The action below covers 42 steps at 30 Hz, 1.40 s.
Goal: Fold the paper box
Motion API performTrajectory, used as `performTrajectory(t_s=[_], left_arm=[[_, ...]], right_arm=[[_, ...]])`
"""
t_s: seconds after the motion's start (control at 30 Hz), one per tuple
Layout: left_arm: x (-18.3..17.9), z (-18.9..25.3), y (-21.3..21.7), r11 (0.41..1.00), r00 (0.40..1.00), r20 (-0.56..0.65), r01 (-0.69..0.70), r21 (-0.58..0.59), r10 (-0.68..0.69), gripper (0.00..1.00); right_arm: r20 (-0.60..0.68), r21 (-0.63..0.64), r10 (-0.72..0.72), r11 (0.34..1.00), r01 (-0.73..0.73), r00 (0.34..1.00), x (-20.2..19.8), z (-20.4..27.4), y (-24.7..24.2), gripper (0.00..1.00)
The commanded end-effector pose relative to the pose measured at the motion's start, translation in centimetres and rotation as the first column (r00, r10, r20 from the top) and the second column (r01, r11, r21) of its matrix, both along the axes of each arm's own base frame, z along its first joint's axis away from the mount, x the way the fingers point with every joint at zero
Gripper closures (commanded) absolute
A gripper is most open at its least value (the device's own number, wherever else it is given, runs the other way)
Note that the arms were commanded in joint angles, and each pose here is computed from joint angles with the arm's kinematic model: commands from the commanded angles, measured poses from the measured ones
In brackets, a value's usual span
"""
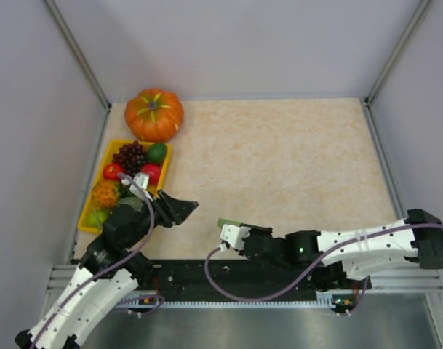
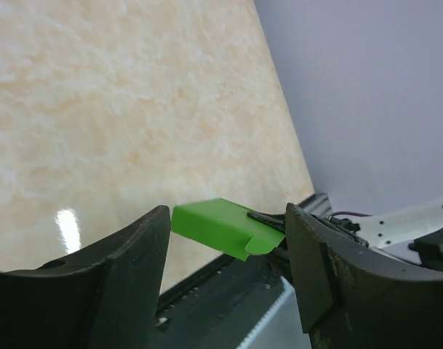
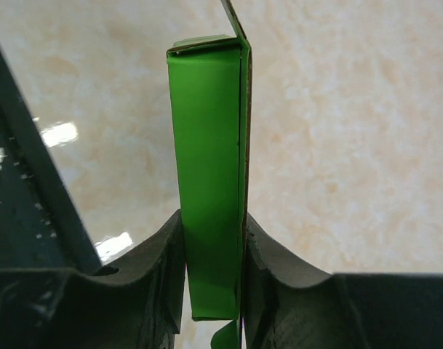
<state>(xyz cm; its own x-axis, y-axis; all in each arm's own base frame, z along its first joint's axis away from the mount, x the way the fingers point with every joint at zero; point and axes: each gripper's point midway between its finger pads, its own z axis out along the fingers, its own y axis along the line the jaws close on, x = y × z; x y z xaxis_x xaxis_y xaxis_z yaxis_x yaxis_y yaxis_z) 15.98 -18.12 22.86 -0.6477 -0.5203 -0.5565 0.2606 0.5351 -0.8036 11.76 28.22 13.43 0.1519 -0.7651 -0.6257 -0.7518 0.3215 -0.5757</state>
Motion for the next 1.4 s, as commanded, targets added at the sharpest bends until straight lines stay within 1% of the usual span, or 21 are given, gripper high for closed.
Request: performTrajectory(t_s=[0.0, 0.03, 0.07, 0.1, 0.17, 0.27, 0.3, 0.33, 0.37, 0.43, 0.47, 0.5, 0.6, 0.63, 0.7, 0.8, 0.93, 1.17, 1.27, 1.37], left_arm=[[0.1, -2.1, 1.8, 0.972, 0.983, 0.178, 0.006, 0.233, -0.049, 0.33], [0.2, -2.4, 1.7, 0.963, 0.977, 0.197, 0.023, 0.269, -0.079, 0.34], [0.4, -3.1, 1.5, 0.954, 0.98, 0.175, 0.038, 0.297, -0.094, 0.35], [0.2, -3.3, 0.9, 0.951, 0.976, 0.173, 0.078, 0.3, -0.135, 0.37], [0.6, -3.0, -0.2, 0.952, 0.968, 0.187, 0.111, 0.286, -0.169, 0.38], [0.8, -2.9, -1.5, 0.951, 0.955, 0.199, 0.163, 0.264, -0.219, 0.47], [1.2, -2.2, -2.0, 0.951, 0.942, 0.244, 0.168, 0.258, -0.232, 0.54], [1.1, -2.1, -2.5, 0.948, 0.928, 0.267, 0.191, 0.256, -0.259, 0.56], [1.4, -2.8, -2.8, 0.943, 0.927, 0.26, 0.2, 0.265, -0.269, 0.57], [1.4, -2.1, -3.6, 0.941, 0.9, 0.313, 0.229, 0.25, -0.302, 0.58], [1.5, -3.2, -3.8, 0.936, 0.903, 0.294, 0.239, 0.26, -0.313, 0.59], [1.6, -2.1, -4.3, 0.941, 0.881, 0.353, 0.241, 0.238, -0.314, 0.59], [1.2, -3.3, -5.1, 0.928, 0.858, 0.368, 0.283, 0.241, -0.358, 0.57], [1.3, -2.9, -5.3, 0.93, 0.845, 0.397, 0.286, 0.233, -0.359, 0.56], [0.8, -3.9, -5.9, 0.914, 0.833, 0.383, 0.331, 0.233, -0.399, 0.54], [0.3, -3.9, -7.0, 0.893, 0.799, 0.4, 0.397, 0.212, -0.45, 0.54], [0.1, -4.7, -7.8, 0.869, 0.781, 0.382, 0.445, 0.216, -0.494, 0.54], [1.1, -4.7, -8.4, 0.863, 0.777, 0.379, 0.433, 0.26, -0.503, 0.55], [0.7, -4.9, -8.8, 0.838, 0.753, 0.371, 0.466, 0.283, -0.544, 0.58], [-0.2, -5.2, -9.4, 0.802, 0.722, 0.351, 0.529, 0.276, -0.597, 0.61]], right_arm=[[-0.317, 0.087, 0.068, 0.995, -0.042, 0.946, -2.4, -0.7, 0.9, 0.77], [-0.354, 0.08, 0.063, 0.996, -0.037, 0.933, -2.3, -1.1, 0.9, 0.77], [-0.379, 0.07, 0.033, 0.997, -0.007, 0.925, -1.3, -1.4, 0.6, 0.77], [-0.414, 0.078, 0.054, 0.997, -0.023, 0.909, -1.5, -1.3, 0.9, 0.76], [-0.452, 0.04, 0.017, 0.999, 0.001, 0.892, -0.5, -2.1, 0.6, 0.76], [-0.49, -0.005, -0.016, 1.0, 0.015, 0.872, 0.4, -2.8, 0.4, 0.77], [-0.515, -0.001, -0.001, 1.0, 0.001, 0.857, 0.2, -2.8, 0.5, 0.77], [-0.521, 0.003, 0.004, 1.0, -0.003, 0.854, 0.3, -2.8, 0.6, 0.78], [-0.527, -0.002, 0.003, 1.0, -0.005, 0.85, 0.4, -3.0, 0.6, 0.78], [-0.552, 0.015, 0.013, 1.0, -0.006, 0.834, 0.7, -3.0, 0.7, 0.78], [-0.559, 0.019, 0.013, 1.0, -0.002, 0.829, 0.8, -3.1, 0.7, 0.79], [-0.582, 0.03, 0.022, 1.0, -0.006, 0.813, 0.8, -3.2, 0.7, 0.79], [-0.597, 0.041, 0.022, 0.999, 0.002, 0.802, 1.4, -3.5, 0.8, 0.8], [-0.603, 0.039, 0.014, 0.999, 0.013, 0.798, 1.8, -3.7, 0.7, 0.8], [-0.62, 0.057, 0.033, 0.998, 0.004, 0.784, 1.7, -3.8, 1.0, 0.8], [-0.636, 0.079, 0.044, 0.997, 0.008, 0.77, 1.8, -4.0, 1.0, 0.8], [-0.647, 0.079, 0.044, 0.997, 0.009, 0.761, 1.8, -4.2, 1.1, 0.81], [-0.658, 0.067, 0.041, 0.998, 0.005, 0.752, 1.8, -4.6, 1.2, 0.82], [-0.656, 0.071, 0.043, 0.997, 0.005, 0.754, 1.9, -4.5, 1.3, 0.83], [-0.653, 0.073, 0.046, 0.997, 0.003, 0.756, 1.9, -4.4, 1.3, 0.83]])
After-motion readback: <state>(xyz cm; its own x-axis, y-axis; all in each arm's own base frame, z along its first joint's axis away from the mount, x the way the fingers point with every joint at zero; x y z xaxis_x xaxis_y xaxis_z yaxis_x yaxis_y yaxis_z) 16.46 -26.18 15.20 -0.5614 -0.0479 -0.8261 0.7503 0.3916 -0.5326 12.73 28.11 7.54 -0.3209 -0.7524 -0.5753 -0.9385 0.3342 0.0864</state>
